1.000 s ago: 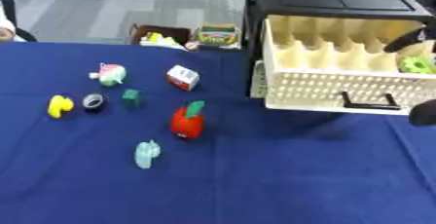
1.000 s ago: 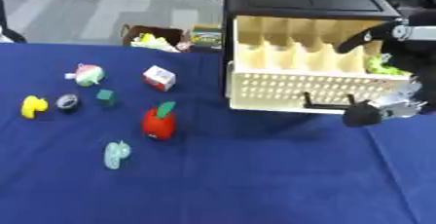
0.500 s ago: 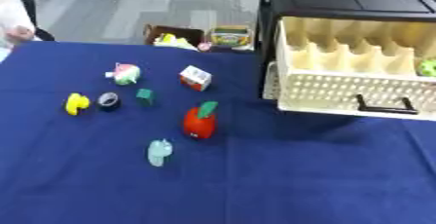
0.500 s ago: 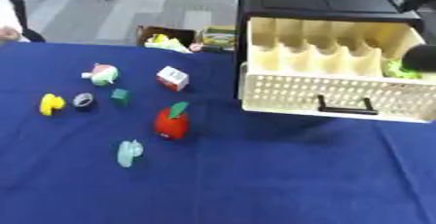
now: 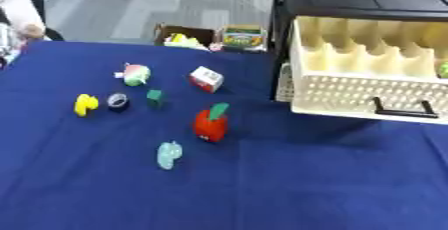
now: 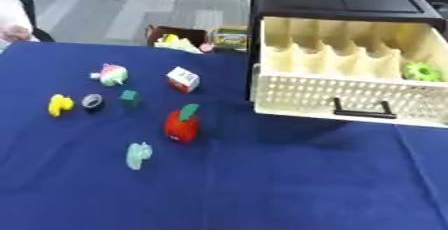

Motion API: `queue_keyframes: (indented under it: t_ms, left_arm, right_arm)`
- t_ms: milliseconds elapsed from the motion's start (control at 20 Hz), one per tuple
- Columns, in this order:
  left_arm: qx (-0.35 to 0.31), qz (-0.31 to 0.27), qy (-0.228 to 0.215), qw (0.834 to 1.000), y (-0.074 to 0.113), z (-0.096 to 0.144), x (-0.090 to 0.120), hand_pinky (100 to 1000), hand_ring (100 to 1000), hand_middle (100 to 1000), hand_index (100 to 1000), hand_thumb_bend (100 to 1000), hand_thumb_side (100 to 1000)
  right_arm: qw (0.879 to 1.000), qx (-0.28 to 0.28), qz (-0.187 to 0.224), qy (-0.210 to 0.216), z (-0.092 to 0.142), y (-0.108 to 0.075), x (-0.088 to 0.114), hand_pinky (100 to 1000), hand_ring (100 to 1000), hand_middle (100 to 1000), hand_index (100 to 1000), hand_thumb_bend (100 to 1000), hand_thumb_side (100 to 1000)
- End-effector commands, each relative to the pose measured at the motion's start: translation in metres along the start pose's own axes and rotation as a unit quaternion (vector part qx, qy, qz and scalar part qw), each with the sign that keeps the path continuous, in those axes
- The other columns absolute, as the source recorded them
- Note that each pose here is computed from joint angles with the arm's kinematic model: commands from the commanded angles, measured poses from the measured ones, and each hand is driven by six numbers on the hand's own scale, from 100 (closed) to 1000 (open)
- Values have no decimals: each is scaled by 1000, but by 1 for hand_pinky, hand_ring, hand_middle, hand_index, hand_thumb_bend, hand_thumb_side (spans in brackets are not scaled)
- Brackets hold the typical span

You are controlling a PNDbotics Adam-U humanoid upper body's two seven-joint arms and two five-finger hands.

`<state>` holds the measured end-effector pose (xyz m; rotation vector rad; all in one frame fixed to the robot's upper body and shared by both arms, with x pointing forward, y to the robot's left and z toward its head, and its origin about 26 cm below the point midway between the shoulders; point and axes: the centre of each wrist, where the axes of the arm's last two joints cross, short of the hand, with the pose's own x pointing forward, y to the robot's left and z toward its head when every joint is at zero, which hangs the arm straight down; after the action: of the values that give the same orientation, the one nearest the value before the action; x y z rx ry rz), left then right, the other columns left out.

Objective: Pick up objects from table and place into drawer.

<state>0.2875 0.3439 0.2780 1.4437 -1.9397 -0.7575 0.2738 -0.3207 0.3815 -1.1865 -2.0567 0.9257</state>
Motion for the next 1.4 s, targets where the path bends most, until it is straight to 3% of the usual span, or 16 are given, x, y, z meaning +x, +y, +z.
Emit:
queue_keyframes:
  t_ms: [50, 450, 800, 1400]
  left_arm:
    - [-64, -61, -35, 995, 13, -10, 9, 542, 647, 656, 930, 100, 632]
    - [-165, -80, -104, 978, 15, -28, 33, 580, 717, 706, 935, 103, 674]
    - [-220, -87, -144, 961, 16, -41, 57, 605, 754, 739, 947, 217, 737]
    - [-313, -92, -189, 926, 3, -69, 73, 646, 804, 785, 971, 574, 912]
  right_arm:
    - [999, -30, 3, -10, -2, -8, 6, 100, 100, 100, 870, 580, 1000]
    - [998, -55, -2, -14, -4, -5, 9, 100, 100, 100, 871, 578, 1000]
    - [996, -87, -18, -20, -6, -4, 11, 100, 100, 100, 872, 563, 1000]
    - [987, -152, -53, -15, -9, -2, 16, 100, 170, 100, 883, 536, 1000]
